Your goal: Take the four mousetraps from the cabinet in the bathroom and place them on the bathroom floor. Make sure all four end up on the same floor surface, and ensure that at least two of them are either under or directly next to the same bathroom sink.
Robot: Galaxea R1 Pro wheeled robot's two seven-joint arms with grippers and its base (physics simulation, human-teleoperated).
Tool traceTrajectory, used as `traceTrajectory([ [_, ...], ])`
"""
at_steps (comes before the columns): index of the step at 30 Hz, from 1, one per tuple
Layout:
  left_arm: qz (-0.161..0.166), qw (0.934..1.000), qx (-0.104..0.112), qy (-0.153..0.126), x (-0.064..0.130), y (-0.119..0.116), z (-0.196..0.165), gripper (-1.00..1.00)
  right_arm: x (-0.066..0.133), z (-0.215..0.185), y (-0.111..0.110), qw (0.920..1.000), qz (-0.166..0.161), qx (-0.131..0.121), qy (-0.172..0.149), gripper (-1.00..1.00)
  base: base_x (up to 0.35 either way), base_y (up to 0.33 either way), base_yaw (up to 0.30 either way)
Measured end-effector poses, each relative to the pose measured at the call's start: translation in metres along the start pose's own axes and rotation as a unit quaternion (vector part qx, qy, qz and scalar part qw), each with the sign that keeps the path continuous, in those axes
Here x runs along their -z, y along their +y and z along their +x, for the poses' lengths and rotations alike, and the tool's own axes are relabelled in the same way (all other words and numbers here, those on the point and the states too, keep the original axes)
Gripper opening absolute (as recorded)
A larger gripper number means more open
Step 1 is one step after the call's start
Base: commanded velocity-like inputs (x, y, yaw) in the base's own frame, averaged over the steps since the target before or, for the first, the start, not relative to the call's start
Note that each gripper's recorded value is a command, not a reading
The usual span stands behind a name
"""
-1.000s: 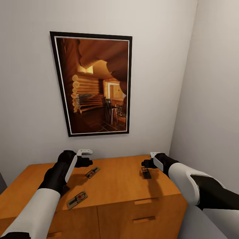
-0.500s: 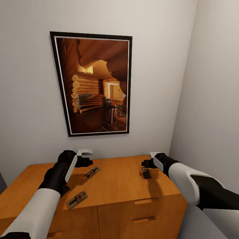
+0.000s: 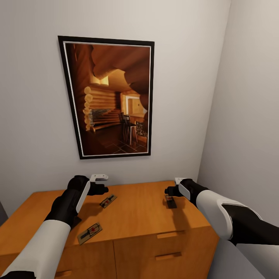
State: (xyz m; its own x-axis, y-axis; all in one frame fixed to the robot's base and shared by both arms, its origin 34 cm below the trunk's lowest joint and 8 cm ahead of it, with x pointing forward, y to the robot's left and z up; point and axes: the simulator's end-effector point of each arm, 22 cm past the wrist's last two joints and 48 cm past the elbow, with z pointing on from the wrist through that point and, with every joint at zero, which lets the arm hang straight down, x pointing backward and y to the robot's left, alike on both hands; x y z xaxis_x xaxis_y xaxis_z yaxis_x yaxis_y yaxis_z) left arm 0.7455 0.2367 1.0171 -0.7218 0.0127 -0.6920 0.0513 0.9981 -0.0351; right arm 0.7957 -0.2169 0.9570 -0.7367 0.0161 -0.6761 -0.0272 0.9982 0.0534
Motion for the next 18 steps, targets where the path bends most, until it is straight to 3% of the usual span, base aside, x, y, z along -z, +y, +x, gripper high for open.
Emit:
traceTrajectory([
  [18, 0.0, 1.0, 0.0, -0.001, -0.018, 0.001, 0.013, 1.0, -0.018, 0.012, 0.0, 1.0, -0.001, 0.0, 0.0, 1.0, 0.0, 0.0, 0.0],
])
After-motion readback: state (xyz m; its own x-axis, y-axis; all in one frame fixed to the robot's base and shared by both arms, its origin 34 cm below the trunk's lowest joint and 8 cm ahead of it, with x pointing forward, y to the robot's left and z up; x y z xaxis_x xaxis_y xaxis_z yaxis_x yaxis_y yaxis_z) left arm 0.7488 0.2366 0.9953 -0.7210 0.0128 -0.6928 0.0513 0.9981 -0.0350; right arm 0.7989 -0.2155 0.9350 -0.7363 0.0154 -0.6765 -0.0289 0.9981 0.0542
